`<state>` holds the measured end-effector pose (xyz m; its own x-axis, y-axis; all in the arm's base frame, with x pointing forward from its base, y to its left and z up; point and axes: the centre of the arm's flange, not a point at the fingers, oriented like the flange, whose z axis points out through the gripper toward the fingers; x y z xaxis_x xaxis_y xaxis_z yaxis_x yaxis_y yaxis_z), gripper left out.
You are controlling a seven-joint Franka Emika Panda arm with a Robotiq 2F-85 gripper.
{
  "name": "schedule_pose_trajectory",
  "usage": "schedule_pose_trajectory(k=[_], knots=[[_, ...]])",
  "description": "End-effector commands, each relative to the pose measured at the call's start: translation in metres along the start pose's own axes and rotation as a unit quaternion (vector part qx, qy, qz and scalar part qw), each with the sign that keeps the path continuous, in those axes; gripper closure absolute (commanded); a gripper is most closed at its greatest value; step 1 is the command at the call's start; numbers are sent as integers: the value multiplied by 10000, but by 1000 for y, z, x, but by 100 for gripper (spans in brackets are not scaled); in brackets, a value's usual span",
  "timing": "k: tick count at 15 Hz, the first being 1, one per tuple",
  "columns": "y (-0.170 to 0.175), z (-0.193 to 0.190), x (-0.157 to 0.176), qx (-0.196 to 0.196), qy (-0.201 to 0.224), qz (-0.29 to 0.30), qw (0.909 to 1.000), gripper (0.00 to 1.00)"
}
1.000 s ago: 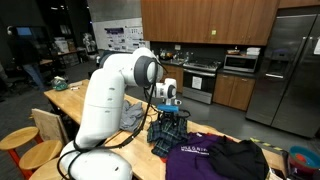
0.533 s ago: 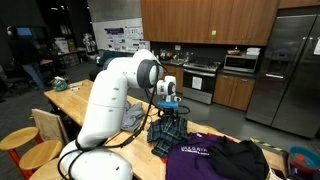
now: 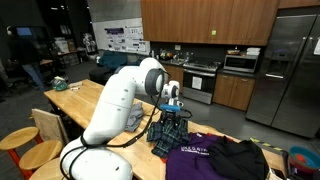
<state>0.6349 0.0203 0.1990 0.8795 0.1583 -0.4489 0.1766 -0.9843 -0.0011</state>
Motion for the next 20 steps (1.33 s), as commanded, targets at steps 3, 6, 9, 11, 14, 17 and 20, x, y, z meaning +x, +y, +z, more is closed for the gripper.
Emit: schedule_pose_trajectory(k=[3,6,9,11,14,17,20], knots=[[24,20,22,402,-387,222,9982,0],[27,24,24,527,-483,279,9971,14],[29,23,25,596,-520,310,9964,38],[34,22,23,592,-533,353,9962,52],[45,21,17,637,-548,424,9956,74],[52,21,14,720,-558,495,9946,93],[54,22,12,787,-555,536,9939,95]])
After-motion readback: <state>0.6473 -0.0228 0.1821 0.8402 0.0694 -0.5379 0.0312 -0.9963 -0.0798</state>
